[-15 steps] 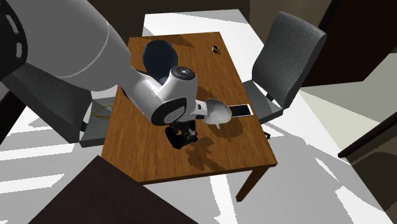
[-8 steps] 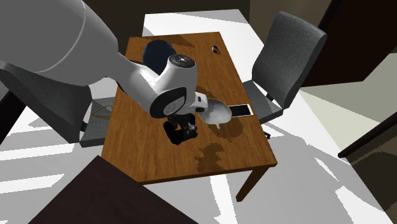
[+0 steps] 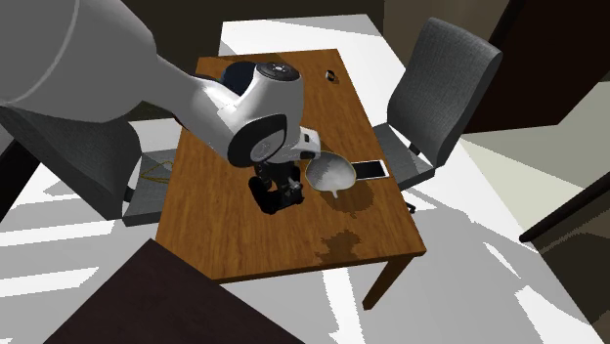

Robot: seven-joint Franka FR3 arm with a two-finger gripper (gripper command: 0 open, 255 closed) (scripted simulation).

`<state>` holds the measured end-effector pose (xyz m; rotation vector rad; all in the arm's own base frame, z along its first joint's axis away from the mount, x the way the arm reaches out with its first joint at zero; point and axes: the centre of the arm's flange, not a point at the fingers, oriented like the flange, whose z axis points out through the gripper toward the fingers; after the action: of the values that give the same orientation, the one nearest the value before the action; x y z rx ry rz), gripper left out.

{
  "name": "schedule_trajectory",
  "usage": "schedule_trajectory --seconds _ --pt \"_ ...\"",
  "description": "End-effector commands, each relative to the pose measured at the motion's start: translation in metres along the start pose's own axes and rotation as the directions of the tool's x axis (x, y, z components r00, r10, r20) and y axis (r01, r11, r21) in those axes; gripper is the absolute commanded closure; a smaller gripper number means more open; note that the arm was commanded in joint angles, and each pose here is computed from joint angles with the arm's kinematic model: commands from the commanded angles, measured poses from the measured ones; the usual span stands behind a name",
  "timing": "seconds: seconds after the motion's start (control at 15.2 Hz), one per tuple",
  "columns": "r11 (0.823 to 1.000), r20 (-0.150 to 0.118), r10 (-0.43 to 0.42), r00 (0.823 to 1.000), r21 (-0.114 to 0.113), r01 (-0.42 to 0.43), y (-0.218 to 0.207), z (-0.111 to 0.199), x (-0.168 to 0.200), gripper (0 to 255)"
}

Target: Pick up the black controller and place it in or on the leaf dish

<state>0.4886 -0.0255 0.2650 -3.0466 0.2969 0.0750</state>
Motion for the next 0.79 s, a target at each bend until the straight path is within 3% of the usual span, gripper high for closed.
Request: schedule_trajectory --seconds 0.0,0.73 --pt "1.0 0.0 0.0 1.0 0.0 0.0 0.001 -0.006 0.013 255" --pt "1.0 0.0 0.0 1.0 0.0 0.0 0.015 -0.02 0.157 255"
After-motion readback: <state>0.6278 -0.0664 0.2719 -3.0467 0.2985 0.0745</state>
